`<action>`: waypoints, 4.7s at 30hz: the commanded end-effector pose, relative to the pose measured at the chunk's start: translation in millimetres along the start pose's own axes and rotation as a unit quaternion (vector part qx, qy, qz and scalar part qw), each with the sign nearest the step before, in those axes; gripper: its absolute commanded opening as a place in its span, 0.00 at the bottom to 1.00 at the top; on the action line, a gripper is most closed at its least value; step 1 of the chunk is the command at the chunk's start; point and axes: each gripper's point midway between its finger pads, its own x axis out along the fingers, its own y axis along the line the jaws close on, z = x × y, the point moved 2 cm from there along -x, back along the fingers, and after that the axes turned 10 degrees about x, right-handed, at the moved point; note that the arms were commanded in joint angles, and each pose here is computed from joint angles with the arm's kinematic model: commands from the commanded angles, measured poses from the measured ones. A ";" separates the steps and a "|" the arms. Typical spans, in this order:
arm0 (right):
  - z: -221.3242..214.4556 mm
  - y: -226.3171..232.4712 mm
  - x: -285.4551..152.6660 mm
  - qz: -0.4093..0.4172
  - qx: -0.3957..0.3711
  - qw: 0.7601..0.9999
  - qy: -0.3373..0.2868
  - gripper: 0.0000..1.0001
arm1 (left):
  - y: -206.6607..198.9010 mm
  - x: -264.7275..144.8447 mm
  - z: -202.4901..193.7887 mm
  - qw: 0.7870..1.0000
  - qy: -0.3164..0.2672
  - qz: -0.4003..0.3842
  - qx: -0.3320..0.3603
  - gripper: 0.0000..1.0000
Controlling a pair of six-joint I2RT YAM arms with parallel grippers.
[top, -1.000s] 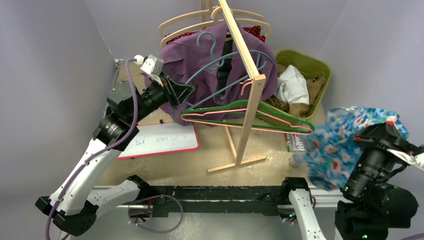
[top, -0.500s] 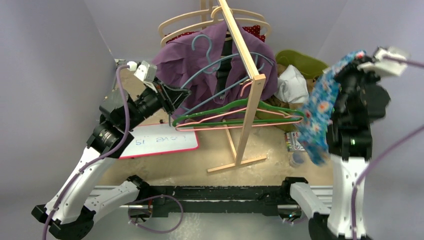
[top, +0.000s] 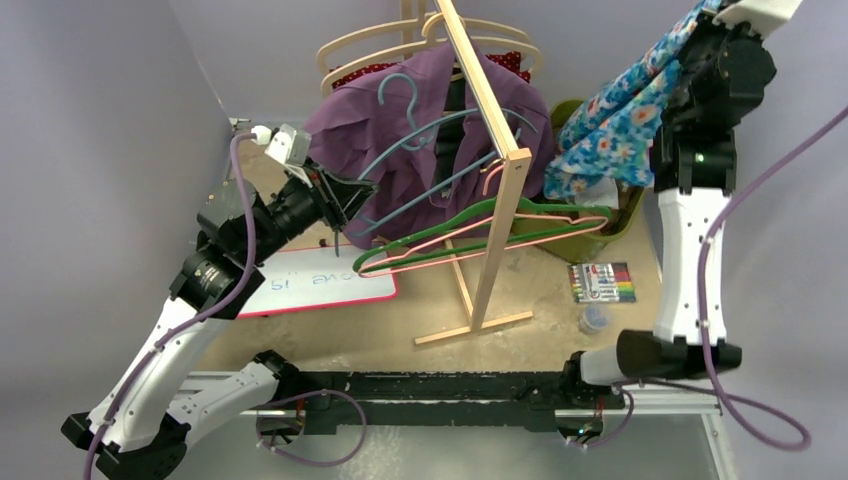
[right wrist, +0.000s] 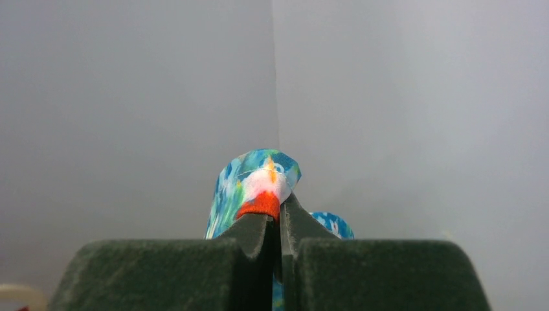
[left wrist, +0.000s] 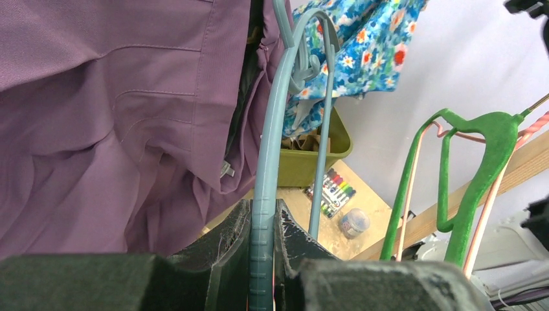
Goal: Remove the skirt from the hanger
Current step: Place the skirt in the bin, then place the hanger at the clothesline.
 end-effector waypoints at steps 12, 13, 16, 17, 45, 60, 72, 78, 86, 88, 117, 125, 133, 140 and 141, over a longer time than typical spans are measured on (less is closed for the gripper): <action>-314.5 80.6 0.6 0.175 0.124 0.917 0.338 0.00 | -6.0 -9.5 25.2 0.999 -0.035 0.002 -0.022 0.00; -329.4 86.6 -10.3 0.192 0.145 0.902 0.357 0.00 | -6.6 -8.2 24.4 0.999 -0.033 0.000 -0.024 0.00; -357.2 96.8 -25.2 0.213 0.188 0.872 0.399 0.00 | -7.7 -7.9 25.8 0.999 -0.030 -0.002 -0.025 0.00; -359.7 98.2 -24.6 0.213 0.193 0.865 0.410 0.00 | -7.6 -8.7 27.3 0.999 -0.031 0.000 -0.024 0.00; -408.1 -35.5 -42.4 0.048 0.269 0.852 0.446 0.00 | -1.2 -14.7 16.1 0.999 -0.022 0.018 -0.022 0.00; -312.2 -51.8 -57.5 0.033 0.197 0.912 0.357 0.57 | 3.0 -6.7 9.9 1.000 -0.003 0.023 -0.015 0.00; -254.2 -36.6 -93.0 0.114 0.197 0.930 0.288 0.80 | 5.1 -22.1 11.3 0.997 0.022 0.023 0.066 0.00; -231.7 -34.2 -112.6 0.130 0.200 0.933 0.269 0.82 | -12.2 -29.6 28.6 0.988 0.039 -0.037 0.143 0.00; -218.0 -33.6 -124.3 0.138 0.199 0.936 0.256 0.82 | -46.5 8.4 35.5 0.985 0.021 -0.156 0.070 0.00; -219.7 -34.3 -125.2 0.136 0.197 0.935 0.260 0.82 | -49.0 17.5 41.2 0.985 0.020 -0.164 0.056 0.00; -211.5 -27.4 -131.7 0.163 0.199 0.932 0.254 0.99 | -97.1 50.1 76.1 0.973 -0.021 -0.230 0.020 0.00; -211.5 -27.4 -133.0 0.163 0.199 0.932 0.255 0.99 | -97.2 43.4 82.1 0.974 -0.025 -0.225 0.028 0.00; -213.6 -26.1 -132.3 0.166 0.204 0.930 0.258 0.99 | -94.4 23.5 73.9 0.976 -0.023 -0.214 0.023 0.00; -211.6 -25.7 -132.2 0.166 0.204 0.930 0.256 0.99 | -91.4 18.9 57.1 0.977 -0.008 -0.212 0.015 0.00; -211.7 -25.8 -132.5 0.166 0.205 0.930 0.256 0.99 | -91.6 18.8 54.6 0.977 -0.006 -0.213 0.014 0.00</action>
